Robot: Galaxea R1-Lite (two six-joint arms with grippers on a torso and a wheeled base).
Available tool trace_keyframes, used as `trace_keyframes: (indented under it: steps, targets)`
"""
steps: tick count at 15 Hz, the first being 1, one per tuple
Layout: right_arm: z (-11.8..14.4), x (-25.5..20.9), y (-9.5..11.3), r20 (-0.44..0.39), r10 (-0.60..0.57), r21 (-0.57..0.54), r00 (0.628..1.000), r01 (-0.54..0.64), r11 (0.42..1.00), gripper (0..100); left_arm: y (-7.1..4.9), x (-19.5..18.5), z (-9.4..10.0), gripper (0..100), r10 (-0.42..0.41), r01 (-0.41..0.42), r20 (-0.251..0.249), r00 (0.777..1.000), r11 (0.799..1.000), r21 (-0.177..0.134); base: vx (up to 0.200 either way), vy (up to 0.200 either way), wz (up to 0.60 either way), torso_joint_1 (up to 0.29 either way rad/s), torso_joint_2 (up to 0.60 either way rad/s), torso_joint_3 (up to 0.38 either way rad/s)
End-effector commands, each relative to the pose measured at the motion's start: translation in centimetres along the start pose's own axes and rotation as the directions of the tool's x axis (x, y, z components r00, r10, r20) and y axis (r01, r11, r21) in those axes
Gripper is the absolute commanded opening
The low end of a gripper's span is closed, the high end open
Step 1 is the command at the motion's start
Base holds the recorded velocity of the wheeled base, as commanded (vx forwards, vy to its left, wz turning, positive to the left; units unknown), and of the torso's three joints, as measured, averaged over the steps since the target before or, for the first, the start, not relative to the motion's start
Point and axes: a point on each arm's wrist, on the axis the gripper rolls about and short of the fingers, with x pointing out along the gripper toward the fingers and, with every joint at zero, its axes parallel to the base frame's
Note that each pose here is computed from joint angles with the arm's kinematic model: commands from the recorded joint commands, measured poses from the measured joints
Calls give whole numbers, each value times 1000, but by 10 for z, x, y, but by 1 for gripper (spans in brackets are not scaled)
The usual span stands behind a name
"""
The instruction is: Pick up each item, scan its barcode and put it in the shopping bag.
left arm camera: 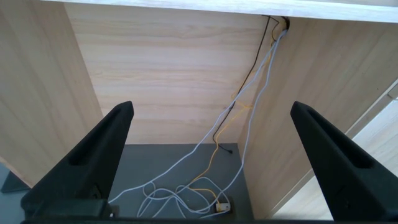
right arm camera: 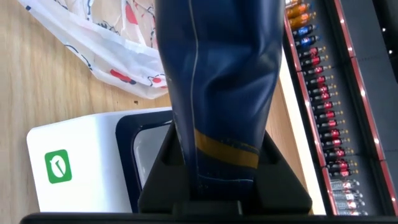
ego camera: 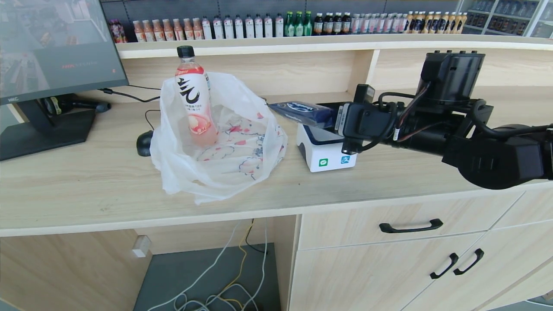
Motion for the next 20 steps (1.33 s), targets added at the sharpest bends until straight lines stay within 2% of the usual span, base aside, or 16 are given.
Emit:
trace_keyframes:
  steps: [1, 20]
  targets:
    - [1, 0, -1, 4, -5, -2, 1000, 5, 1000, 0, 0, 0, 0, 100, 0, 0, 0, 1000, 1000, 0, 0, 0, 0, 0, 0, 0]
    - [13, -4, -12, 48, 2, 28, 999, -4, 1000, 0, 0, 0, 0, 100, 0, 0, 0, 1000, 1000, 0, 0, 0, 0, 0, 0, 0]
